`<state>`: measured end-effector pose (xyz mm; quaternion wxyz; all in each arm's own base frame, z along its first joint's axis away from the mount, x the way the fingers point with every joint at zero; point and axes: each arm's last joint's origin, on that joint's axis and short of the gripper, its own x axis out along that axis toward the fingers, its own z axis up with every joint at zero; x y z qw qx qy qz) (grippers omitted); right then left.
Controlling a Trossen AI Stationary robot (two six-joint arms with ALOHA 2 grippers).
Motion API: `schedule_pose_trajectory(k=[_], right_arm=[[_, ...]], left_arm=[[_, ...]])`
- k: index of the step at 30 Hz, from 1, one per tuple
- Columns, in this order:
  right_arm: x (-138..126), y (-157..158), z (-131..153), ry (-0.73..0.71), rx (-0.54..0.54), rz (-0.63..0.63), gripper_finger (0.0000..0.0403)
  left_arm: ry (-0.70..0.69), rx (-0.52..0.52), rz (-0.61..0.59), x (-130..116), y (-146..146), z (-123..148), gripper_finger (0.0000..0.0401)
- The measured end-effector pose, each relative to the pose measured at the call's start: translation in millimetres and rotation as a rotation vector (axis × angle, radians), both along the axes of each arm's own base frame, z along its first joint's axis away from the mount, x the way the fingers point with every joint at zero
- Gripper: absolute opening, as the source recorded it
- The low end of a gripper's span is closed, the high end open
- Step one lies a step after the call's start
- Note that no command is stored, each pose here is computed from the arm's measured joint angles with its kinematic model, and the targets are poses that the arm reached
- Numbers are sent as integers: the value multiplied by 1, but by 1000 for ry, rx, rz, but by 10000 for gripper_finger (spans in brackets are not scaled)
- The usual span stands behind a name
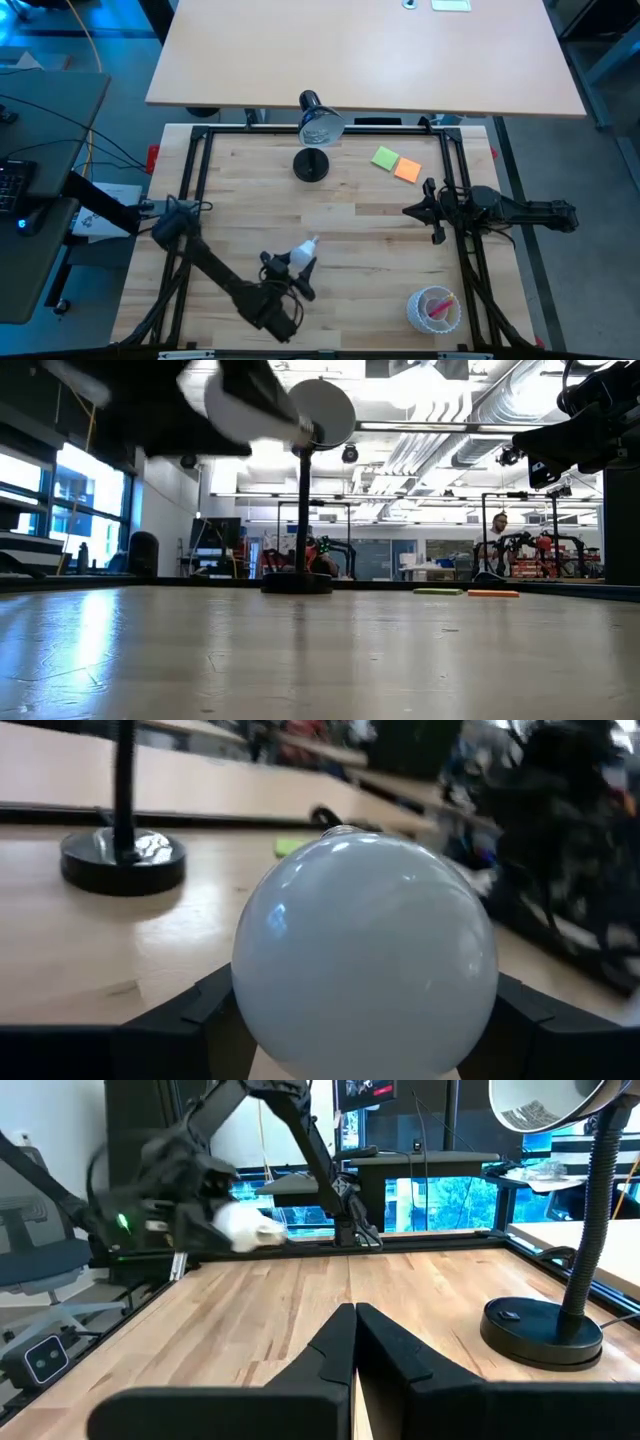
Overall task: Screw lightbulb
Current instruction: Insert the white lightbulb into the black lamp
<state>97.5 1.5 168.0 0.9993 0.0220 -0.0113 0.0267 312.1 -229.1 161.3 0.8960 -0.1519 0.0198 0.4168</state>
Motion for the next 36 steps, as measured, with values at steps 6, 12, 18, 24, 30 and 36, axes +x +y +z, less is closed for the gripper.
schedule_pose_trajectory(k=[6,12,18,24,30,36], right_arm=[[0,0,0,0,0,0,7],[0,0,0,0,0,0,7],[0,0,0,0,0,0,7],[0,0,0,0,0,0,7],[0,0,1,-10,0,0,7],[-1,0,15,-147,122,-4,7]], left_arm=[[233,-142,-258,16,-12,37,245],[277,-74,-476,42,-8,45,245],[242,-93,-484,46,23,5,244],[23,-94,-582,33,51,-22,244],[-72,-34,-619,7,67,-36,244],[-129,-41,-643,-3,72,-39,243]])
